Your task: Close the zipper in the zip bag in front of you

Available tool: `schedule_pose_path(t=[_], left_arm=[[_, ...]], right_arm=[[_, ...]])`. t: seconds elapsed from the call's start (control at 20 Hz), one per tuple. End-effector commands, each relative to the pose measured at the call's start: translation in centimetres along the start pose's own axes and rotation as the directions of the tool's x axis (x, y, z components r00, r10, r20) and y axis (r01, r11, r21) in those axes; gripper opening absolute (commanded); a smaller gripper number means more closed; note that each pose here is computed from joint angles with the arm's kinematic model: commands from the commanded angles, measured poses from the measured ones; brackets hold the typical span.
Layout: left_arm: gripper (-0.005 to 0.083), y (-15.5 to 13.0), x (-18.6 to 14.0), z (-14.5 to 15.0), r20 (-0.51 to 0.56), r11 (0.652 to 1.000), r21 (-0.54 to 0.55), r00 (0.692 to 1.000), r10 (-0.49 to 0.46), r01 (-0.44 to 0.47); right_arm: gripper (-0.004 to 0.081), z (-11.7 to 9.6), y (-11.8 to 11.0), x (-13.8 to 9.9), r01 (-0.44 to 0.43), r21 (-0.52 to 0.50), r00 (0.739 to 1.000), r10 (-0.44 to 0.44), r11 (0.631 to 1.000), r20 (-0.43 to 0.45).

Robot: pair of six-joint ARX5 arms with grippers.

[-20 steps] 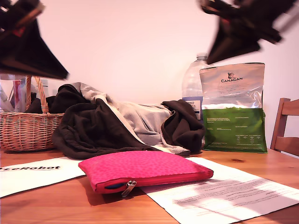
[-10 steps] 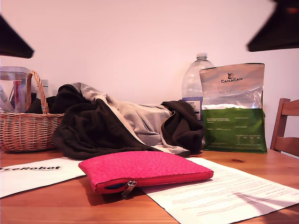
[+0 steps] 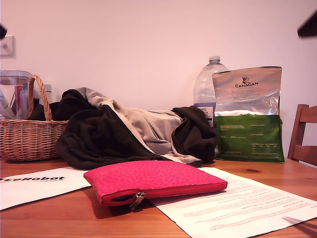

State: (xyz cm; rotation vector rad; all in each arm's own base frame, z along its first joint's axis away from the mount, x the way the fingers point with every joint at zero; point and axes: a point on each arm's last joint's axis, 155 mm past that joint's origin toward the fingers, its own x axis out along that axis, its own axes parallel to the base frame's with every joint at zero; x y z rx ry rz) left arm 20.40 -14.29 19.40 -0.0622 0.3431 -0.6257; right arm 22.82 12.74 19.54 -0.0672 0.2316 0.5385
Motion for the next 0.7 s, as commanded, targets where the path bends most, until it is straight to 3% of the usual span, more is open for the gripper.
schedule_pose_path(t=[0.0, 0.4, 0.65], left_arm=[[-0.0018, 0.2, 0.1, -1.1, -0.032, 1.000, -0.007, 0.999, 0.005, -0.006], [-0.0018, 0.5, -0.2, -4.4, -0.165, 0.999, -0.026, 0.986, 0.019, -0.024], [-0.0018, 0.6, -0.4, -5.5, -0.206, 0.999, -0.031, 0.978, 0.023, -0.030]], right_arm=[[-0.0012, -1.1, 0.2, 0.1, -0.009, 0.006, 0.999, 0.009, 1.000, -0.042], [-0.0012, -6.3, 0.4, -0.7, -0.010, 0.026, 0.969, 0.016, 1.000, -0.247], [-0.0012, -8.3, 0.5, -1.3, -0.009, 0.035, 0.945, 0.020, 0.999, -0.325]])
